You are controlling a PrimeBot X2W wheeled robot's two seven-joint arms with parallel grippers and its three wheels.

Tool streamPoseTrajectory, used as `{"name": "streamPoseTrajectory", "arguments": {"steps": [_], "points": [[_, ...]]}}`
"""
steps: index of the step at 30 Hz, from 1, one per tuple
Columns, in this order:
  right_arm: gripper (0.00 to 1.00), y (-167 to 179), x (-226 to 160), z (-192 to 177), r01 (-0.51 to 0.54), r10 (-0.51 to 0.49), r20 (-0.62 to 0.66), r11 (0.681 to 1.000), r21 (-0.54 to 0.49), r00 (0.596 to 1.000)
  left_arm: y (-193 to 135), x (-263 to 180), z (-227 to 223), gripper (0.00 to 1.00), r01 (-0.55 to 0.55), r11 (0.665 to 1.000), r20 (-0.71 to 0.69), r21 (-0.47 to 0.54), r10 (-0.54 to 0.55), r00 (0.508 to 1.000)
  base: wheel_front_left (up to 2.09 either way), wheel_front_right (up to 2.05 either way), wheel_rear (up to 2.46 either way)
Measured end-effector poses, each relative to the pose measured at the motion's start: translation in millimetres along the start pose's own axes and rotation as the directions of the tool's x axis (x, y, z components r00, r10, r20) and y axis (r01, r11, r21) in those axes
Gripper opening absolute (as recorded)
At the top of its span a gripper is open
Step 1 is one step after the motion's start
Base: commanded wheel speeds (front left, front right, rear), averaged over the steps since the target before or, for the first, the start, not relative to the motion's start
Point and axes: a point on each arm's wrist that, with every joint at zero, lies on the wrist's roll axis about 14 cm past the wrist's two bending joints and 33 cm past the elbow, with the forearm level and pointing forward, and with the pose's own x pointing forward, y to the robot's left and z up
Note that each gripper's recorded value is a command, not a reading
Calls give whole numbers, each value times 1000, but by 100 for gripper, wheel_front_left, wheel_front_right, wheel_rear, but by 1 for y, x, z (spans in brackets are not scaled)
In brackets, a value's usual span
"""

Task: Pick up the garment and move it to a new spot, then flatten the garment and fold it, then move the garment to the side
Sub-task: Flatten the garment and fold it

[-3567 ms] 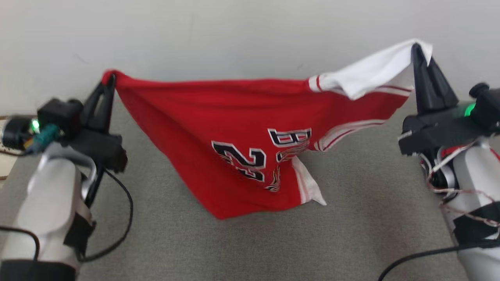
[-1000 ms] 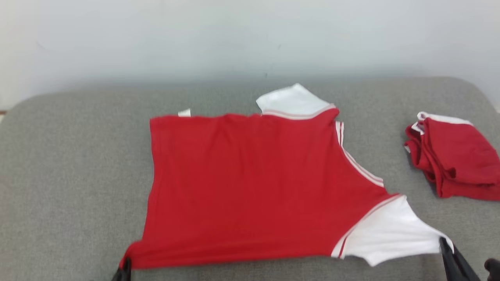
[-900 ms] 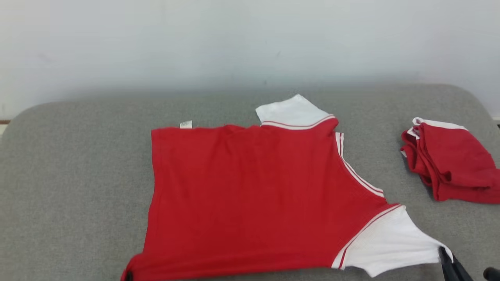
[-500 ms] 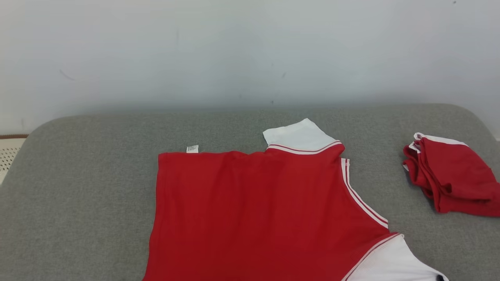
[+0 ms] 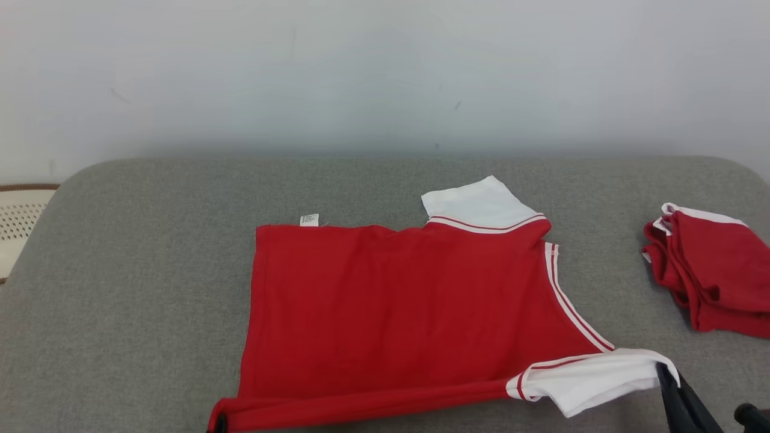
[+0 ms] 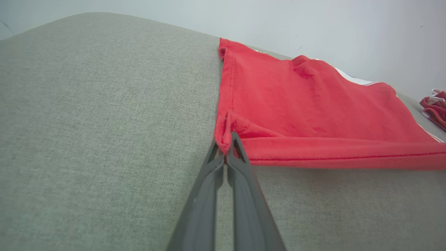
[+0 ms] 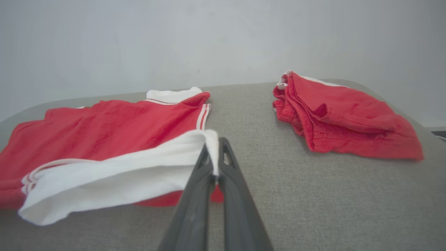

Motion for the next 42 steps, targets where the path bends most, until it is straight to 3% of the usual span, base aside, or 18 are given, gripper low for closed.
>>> {"name": "streamPoseTrajectory", "arguments": {"steps": [8, 21, 36, 38, 39, 40, 41, 42], "points": [[0, 15, 36, 4, -60, 60, 10, 998, -10, 998, -10, 24, 16, 0, 44, 999, 43, 16, -45, 998, 0, 0, 0], [0, -4, 103, -10, -17, 16, -37, 999, -32, 999, -20, 74, 14, 0, 71, 997, 29, 9, -71, 997, 0, 0, 0], [0, -12, 139, -34, -14, 7, -110, 998, -64, 994, -19, 104, 5, 0, 69, 997, 2, 18, -70, 998, 0, 0, 0], [44, -15, 143, -32, -4, -3, -105, 998, -63, 994, -22, 106, 4, 0, 84, 996, -2, 24, -84, 996, 0, 0, 0], [100, -15, 146, -30, 2, -8, -97, 998, -59, 995, -23, 107, 4, 8, 85, 996, -1, 24, -85, 996, 0, 0, 0], [100, -14, 148, -29, 5, -10, -91, 999, -53, 996, -23, 109, 5, 30, 86, 996, 1, 24, -86, 996, 0, 0, 0], [100, -13, 150, -28, 7, -11, -86, 999, -52, 996, -23, 110, 5, 74, 86, 996, 1, 24, -86, 996, 0, 0, 0], [100, -13, 151, -27, 12, -16, -81, 999, -47, 997, -22, 110, 4, 100, 82, 996, 1, 23, -82, 997, 0, 0, 0]]}}
